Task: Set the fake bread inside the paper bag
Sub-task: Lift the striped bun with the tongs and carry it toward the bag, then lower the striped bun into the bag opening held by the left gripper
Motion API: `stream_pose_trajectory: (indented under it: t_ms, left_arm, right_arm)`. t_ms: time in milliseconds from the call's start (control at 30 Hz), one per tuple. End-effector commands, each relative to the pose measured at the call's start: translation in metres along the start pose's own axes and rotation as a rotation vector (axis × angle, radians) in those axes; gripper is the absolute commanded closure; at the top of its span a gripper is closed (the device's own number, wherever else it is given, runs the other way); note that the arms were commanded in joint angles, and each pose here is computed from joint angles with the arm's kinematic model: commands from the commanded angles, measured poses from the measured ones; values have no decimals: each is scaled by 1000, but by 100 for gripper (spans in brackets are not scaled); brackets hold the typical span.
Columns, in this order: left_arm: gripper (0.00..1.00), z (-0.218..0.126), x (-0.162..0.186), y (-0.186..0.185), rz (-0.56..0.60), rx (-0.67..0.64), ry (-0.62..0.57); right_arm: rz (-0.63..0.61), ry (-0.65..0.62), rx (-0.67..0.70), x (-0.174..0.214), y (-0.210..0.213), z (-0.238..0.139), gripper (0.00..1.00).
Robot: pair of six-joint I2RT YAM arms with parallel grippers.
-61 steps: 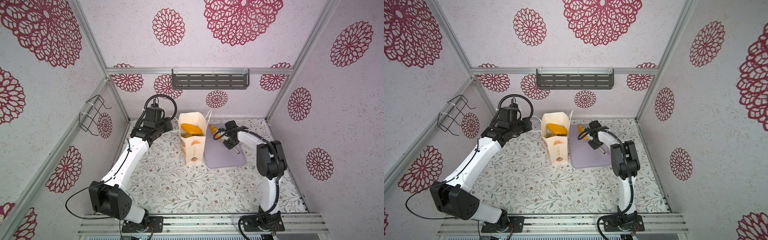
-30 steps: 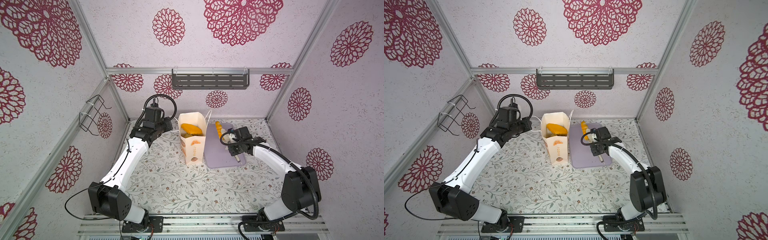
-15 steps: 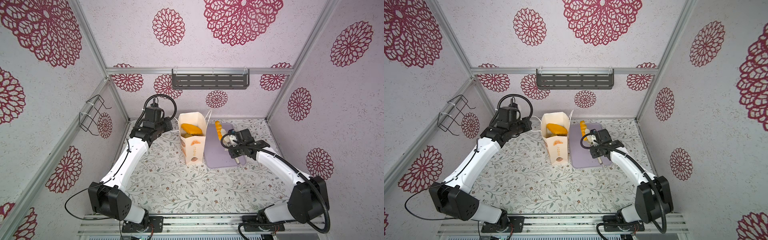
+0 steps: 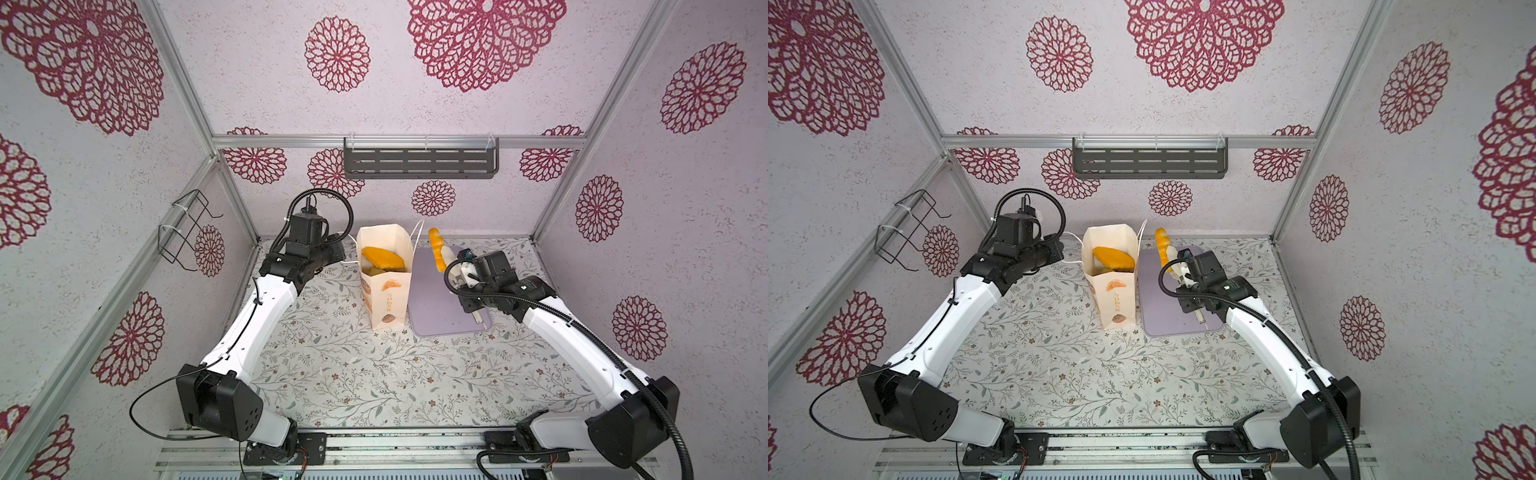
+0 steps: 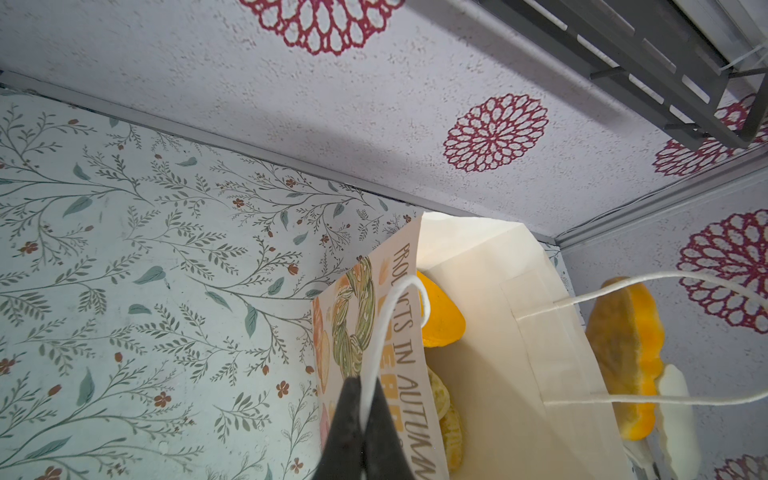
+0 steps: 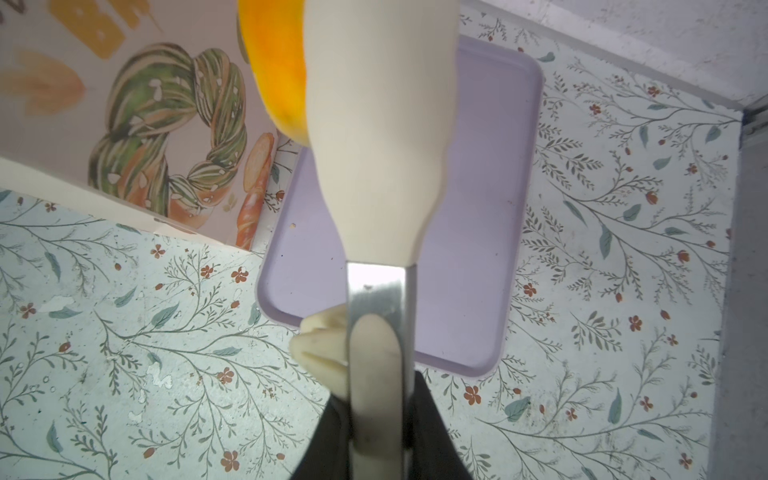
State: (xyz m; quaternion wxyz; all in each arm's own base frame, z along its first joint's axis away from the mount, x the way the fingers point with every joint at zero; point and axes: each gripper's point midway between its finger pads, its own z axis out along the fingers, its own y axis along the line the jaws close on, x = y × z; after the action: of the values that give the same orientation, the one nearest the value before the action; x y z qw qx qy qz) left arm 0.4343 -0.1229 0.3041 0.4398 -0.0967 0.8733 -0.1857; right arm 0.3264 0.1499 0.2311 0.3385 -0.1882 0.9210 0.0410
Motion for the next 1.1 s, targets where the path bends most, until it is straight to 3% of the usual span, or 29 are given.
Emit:
stream_pose_trajectory:
  t_ms: [0, 633, 1067]
  left_arm:
    - [100, -9, -9, -6, 3, 29, -33]
    - [100, -9, -10, -6, 5, 28, -35]
    - [100, -9, -10, -6, 5, 28, -34]
  right_arm:
    - [29, -97, 26, -24, -5, -32, 91]
    - [-50, -232, 46, -87, 24, -98, 92]
    - [-171, -241, 58, -106, 72, -104, 93]
